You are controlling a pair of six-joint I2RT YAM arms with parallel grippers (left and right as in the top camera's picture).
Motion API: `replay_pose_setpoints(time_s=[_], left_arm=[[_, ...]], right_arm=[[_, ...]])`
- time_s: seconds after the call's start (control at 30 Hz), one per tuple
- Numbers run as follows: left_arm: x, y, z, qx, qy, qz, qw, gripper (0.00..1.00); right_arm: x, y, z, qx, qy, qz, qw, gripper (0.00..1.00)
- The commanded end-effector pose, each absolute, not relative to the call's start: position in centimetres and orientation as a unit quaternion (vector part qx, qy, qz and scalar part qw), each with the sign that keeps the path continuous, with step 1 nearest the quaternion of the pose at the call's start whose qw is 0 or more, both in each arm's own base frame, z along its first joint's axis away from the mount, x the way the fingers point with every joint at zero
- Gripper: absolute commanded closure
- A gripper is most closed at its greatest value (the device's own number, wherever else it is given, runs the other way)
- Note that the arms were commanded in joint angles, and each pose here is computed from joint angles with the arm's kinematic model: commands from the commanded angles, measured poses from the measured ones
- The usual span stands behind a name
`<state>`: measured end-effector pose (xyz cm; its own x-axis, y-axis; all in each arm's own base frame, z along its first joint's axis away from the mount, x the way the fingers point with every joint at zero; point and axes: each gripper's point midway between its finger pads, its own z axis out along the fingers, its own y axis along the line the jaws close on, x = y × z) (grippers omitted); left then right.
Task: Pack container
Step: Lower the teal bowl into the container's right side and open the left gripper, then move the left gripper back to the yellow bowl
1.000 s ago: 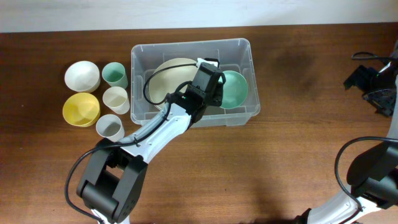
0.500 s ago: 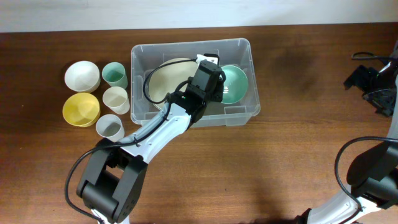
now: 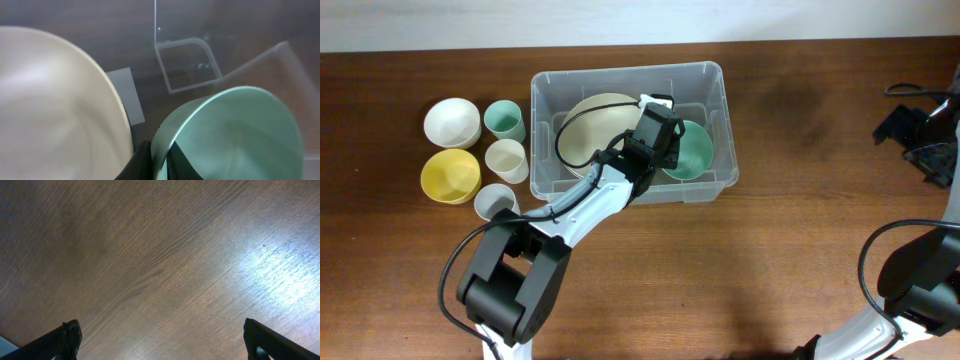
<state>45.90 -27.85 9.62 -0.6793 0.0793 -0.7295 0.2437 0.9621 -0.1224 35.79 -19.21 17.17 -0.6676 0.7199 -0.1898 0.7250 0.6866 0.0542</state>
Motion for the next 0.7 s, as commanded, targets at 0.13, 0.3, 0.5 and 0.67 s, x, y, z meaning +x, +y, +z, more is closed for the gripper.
replay_pose_setpoints(time_s=[0.13,0.3,0.5,0.67], left_arm=[[46.4,-28.2,10.6,0.095,0.904,-0.103,0.404,0.80],[46.6,-28.3,10.8,0.102,0.901,-0.102,0.410,0.68],[47.6,-28.4,12.2,0.111,0.889,-0.094,0.435,0.60],[49.4,-28.2,16.7,0.107,0.877,-0.095,0.459,0.55]], right_arm=[[35.6,-19.3,17.6,0.394,0.913,-0.015,0.103,0.01],[35.6,-19.3,17.6,0.394,0.913,-0.015,0.103,0.01],[35.6,-19.3,17.6,0.394,0.913,-0.015,0.103,0.01],[35.6,-19.3,17.6,0.394,0.913,-0.015,0.103,0.01]])
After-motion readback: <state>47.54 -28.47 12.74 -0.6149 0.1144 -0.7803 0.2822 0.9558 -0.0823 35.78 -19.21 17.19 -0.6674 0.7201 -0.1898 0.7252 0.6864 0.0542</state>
